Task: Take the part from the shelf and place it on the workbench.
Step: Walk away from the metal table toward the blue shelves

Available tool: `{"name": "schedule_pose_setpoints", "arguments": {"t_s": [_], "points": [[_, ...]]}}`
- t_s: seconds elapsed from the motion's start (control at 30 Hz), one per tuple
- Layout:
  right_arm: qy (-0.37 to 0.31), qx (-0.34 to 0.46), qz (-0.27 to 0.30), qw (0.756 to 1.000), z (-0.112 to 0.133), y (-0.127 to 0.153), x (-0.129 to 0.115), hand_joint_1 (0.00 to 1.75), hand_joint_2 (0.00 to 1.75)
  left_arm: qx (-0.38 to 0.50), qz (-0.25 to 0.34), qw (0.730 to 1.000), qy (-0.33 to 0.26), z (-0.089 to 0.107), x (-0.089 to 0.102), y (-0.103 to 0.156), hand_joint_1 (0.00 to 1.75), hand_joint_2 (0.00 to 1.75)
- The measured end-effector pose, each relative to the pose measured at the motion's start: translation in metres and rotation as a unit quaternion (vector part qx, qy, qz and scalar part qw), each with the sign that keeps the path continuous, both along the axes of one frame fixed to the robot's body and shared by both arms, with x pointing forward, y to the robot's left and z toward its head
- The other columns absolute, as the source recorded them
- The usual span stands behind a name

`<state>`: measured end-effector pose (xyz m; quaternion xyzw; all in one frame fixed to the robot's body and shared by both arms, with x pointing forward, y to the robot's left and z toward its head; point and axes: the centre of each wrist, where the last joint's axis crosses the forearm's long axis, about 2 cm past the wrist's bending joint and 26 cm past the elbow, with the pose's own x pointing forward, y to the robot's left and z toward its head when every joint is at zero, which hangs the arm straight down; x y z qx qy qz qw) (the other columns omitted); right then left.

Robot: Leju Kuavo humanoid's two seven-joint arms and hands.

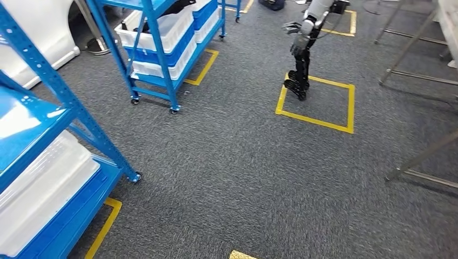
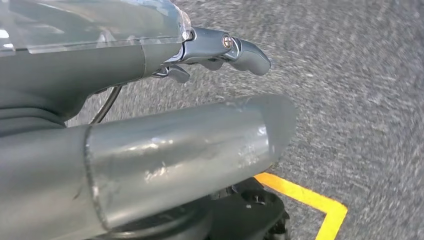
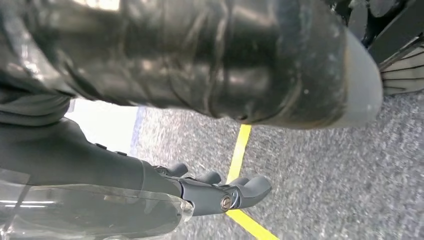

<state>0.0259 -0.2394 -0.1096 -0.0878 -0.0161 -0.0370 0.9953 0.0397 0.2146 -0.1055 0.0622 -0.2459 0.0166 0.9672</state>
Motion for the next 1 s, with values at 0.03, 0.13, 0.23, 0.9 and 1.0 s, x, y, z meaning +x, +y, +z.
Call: {"name": "schedule_pose_setpoints", "arguments": {"t_s": [0.03, 0.13, 0.23, 0.9, 1.0], "points": [[0.001, 0.0, 0.0, 1.0, -0.0001, -0.0006, -0.0002, 0.0, 0.0, 0.0, 0.0, 1.0, 0.0, 0.0, 0.0002, -0.0002, 0.0, 0.0], [0.001, 0.0, 0.001, 1.0, -0.0002, -0.002, 0.0001, 0.0, 0.0, -0.001, 0.001, 1.0, 0.001, 0.0001, 0.0005, -0.0004, 0.0, 0.0], [0.0, 0.001, 0.001, 1.0, -0.0001, -0.0021, 0.0019, 0.0, 0.0, 0.0, 0.001, 1.0, 0.003, -0.0002, -0.0015, 0.0003, 0.0, 0.0], [0.002, 0.008, 0.005, 1.0, -0.0003, -0.0043, 0.0034, 0.0, 0.0, -0.002, 0.0, 1.0, 0.005, -0.0003, -0.0011, 0.0009, 0.0, 0.0], [0.003, 0.007, 0.005, 1.0, -0.0004, -0.005, 0.0029, 0.0, 0.0, -0.002, 0.0, 1.0, 0.006, -0.0004, -0.002, 0.0008, 0.0, 0.0]]}}
